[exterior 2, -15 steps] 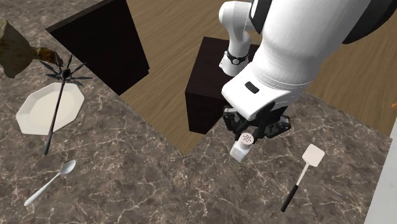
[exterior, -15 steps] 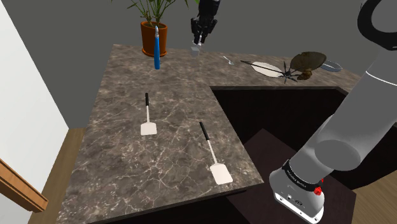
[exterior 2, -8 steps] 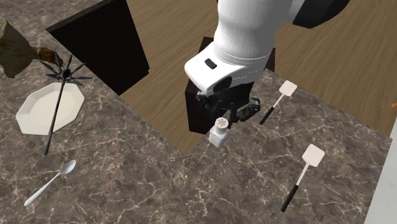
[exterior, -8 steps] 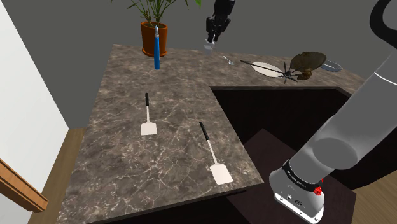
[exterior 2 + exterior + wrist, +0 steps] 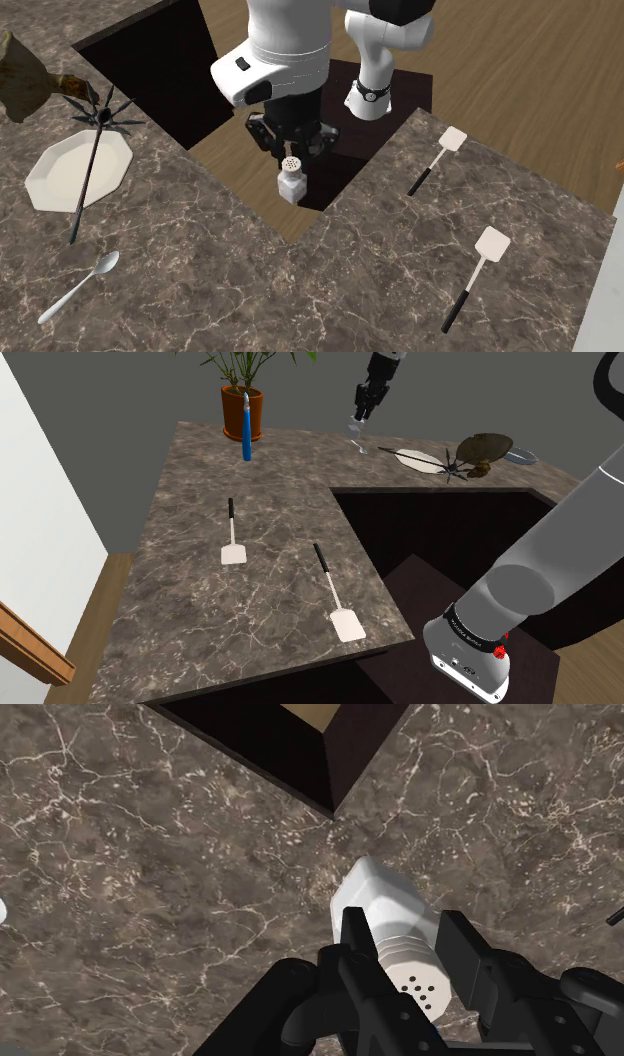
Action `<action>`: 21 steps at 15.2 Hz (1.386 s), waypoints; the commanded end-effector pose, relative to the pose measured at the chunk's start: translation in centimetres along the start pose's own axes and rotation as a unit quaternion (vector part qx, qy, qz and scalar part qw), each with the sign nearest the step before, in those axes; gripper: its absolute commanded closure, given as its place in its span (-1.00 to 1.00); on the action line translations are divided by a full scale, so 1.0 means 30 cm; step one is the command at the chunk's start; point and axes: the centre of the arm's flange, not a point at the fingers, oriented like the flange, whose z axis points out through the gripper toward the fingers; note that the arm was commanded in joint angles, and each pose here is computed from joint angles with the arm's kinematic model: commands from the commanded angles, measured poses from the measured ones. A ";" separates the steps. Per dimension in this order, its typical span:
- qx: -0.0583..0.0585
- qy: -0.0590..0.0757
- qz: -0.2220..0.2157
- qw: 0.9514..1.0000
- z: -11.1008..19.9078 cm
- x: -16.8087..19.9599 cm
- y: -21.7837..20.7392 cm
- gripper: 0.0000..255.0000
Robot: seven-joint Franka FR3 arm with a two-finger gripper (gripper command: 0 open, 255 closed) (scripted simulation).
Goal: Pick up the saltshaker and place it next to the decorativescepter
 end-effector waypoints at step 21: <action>0.000 0.000 -0.001 1.000 -0.044 -0.329 0.909 1.00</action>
